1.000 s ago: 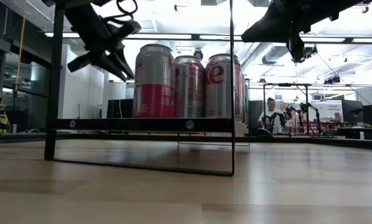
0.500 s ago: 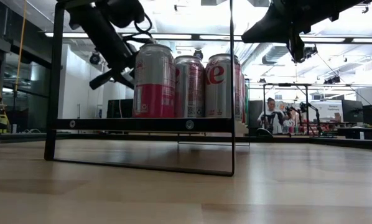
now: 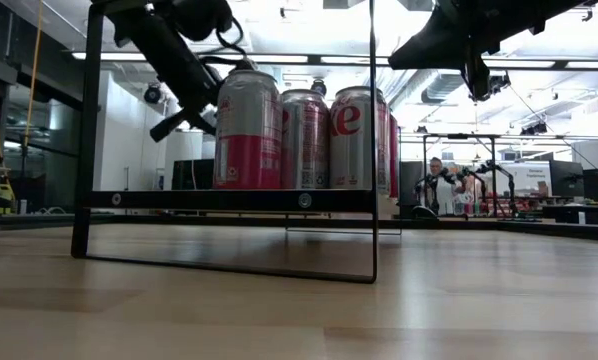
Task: Place canned beverage on shelf
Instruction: Adjust the red soda cans on the shelf, then put the white and pink soda can on the shelf aligned with the other white and pink soda can
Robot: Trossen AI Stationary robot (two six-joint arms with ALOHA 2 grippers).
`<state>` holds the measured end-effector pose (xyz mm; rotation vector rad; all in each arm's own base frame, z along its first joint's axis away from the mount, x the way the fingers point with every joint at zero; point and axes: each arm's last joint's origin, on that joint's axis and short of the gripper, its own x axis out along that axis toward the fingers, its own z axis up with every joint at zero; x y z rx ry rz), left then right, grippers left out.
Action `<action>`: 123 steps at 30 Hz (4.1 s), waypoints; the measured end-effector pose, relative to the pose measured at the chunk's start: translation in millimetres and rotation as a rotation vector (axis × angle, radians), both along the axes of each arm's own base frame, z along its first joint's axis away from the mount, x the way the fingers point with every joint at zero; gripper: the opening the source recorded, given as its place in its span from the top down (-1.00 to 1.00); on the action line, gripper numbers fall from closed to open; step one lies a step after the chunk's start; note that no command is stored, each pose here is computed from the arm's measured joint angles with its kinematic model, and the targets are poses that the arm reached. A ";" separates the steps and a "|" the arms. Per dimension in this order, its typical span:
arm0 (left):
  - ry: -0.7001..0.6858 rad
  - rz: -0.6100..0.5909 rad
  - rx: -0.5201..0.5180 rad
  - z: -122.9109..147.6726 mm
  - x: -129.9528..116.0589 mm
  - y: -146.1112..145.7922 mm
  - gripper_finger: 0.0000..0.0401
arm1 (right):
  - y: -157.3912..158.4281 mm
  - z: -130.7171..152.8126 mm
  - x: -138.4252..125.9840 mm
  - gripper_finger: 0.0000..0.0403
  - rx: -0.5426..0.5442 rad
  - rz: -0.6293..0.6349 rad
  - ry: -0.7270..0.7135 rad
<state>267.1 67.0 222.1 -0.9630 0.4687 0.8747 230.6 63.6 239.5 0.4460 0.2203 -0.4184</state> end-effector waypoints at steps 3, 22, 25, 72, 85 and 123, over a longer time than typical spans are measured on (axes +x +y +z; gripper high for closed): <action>-0.011 0.043 0.063 11.5 -8.9 8.4 1.00 | 0.0 0.0 0.0 1.00 0.000 0.000 0.000; -0.176 -0.108 0.249 58.1 -28.3 23.4 1.00 | -0.1 2.7 0.8 1.00 0.003 -0.015 -0.030; -0.282 -0.280 0.303 81.4 -36.8 -2.5 1.00 | 0.3 6.2 2.0 1.00 -0.022 -0.004 -0.054; -0.481 -0.978 0.378 163.0 -92.7 -111.2 -0.49 | -9.2 31.2 7.4 1.00 0.049 -0.125 -0.322; 0.504 -1.042 -0.157 116.6 -114.1 -218.7 -0.49 | -7.6 16.3 6.7 1.00 -0.017 -0.035 -0.149; 0.786 -1.122 0.134 4.5 -185.9 -308.4 -0.49 | -10.3 3.4 3.5 1.00 -0.048 -0.042 -0.015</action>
